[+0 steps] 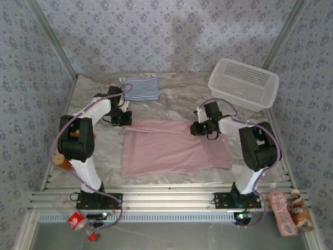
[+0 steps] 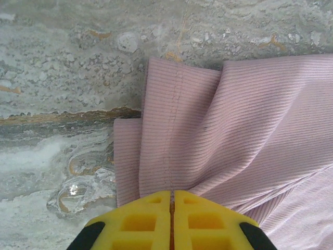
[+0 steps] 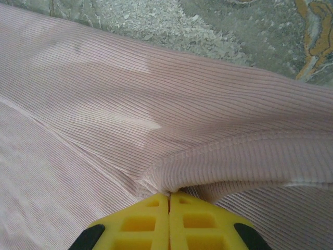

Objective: Fold and stack the tank tops

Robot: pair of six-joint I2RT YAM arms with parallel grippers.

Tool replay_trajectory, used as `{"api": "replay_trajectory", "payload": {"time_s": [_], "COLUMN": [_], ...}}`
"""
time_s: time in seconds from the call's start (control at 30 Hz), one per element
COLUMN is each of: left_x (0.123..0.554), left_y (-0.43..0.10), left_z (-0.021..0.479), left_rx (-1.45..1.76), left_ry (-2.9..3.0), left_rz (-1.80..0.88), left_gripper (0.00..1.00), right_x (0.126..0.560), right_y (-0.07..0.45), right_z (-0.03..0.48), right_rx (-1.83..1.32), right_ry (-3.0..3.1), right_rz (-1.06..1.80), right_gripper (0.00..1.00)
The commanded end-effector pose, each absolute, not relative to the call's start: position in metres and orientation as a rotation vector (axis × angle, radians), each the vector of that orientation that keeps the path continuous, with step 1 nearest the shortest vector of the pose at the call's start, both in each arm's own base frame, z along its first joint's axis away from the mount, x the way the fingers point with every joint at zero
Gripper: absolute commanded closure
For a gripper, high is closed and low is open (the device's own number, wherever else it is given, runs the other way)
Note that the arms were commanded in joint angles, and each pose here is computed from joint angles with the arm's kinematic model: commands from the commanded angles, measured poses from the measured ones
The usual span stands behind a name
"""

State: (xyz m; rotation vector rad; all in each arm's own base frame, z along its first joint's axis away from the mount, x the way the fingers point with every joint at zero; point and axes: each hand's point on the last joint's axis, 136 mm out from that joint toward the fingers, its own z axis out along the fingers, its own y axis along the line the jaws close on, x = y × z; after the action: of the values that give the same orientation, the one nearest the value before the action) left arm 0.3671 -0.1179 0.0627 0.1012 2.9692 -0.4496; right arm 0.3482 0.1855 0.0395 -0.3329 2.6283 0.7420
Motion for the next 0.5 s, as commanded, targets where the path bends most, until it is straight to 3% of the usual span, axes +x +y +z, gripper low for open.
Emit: {"api": "replay_trajectory", "payload": {"time_s": [0.0, 0.23, 0.47], "left_x": [0.377, 0.439, 0.476], "left_y": [-0.118, -0.124, -0.127], "left_z": [0.068, 0.092, 0.081], "left_rx": [0.156, 0.232, 0.238], "left_ry": [2.946, 2.842, 2.825], "left_rz": [-0.417, -0.369, -0.346], "left_gripper": [0.93, 0.93, 0.92], "right_x": [0.362, 0.424, 0.477], "right_y": [0.190, 0.180, 0.177], "right_z": [0.062, 0.091, 0.094], "right_rx": [-0.329, -0.329, -0.312], "right_ry": [2.553, 2.450, 2.417], "right_rz": [0.744, 0.661, 0.649], "right_gripper": [0.91, 0.92, 0.92]}}
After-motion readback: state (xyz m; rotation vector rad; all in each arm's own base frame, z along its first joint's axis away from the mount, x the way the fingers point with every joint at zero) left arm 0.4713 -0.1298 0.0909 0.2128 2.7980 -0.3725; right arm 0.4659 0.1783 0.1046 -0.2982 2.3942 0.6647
